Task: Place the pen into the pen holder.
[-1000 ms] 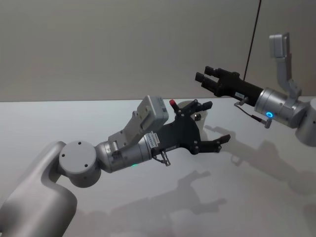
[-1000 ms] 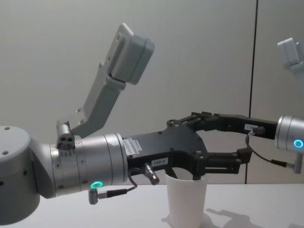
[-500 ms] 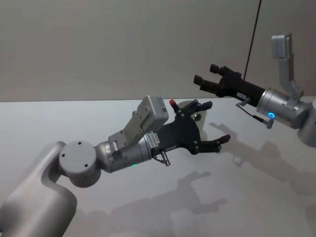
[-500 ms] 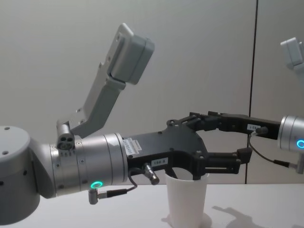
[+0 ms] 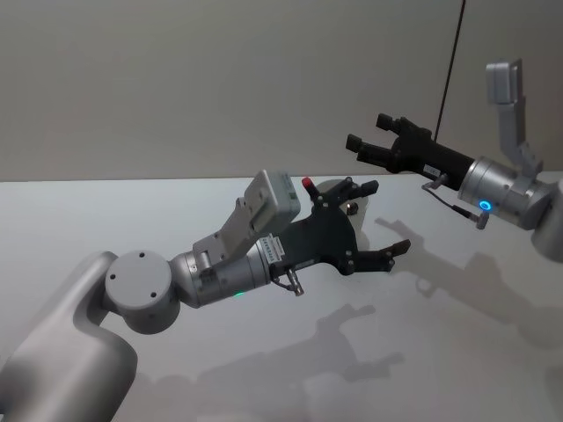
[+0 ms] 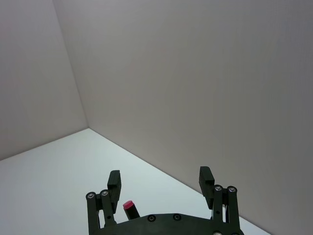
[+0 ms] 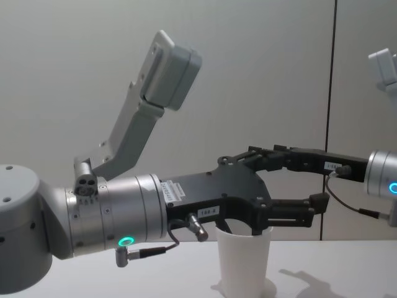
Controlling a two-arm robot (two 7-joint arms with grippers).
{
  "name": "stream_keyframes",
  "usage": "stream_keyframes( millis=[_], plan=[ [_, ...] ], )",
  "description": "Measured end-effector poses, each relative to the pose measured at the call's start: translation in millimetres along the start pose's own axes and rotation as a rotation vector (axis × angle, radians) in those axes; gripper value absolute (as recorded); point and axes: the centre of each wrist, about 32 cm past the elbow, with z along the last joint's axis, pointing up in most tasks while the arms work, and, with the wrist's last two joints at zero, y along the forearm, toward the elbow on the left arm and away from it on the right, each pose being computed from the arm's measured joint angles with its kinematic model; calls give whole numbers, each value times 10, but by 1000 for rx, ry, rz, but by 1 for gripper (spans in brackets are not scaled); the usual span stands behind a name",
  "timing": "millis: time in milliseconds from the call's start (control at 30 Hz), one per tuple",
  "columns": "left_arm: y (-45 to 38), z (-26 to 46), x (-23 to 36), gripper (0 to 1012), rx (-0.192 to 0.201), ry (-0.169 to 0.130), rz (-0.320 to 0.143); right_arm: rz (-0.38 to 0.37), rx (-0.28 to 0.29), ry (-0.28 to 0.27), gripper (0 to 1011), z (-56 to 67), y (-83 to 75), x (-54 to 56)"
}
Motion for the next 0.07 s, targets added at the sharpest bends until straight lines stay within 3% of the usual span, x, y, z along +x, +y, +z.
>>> stream_keyframes(
  millis=[67],
  plan=[
    [0, 0, 0, 1004, 0, 0, 0, 0, 0, 0, 1001, 0, -1, 0]
  ],
)
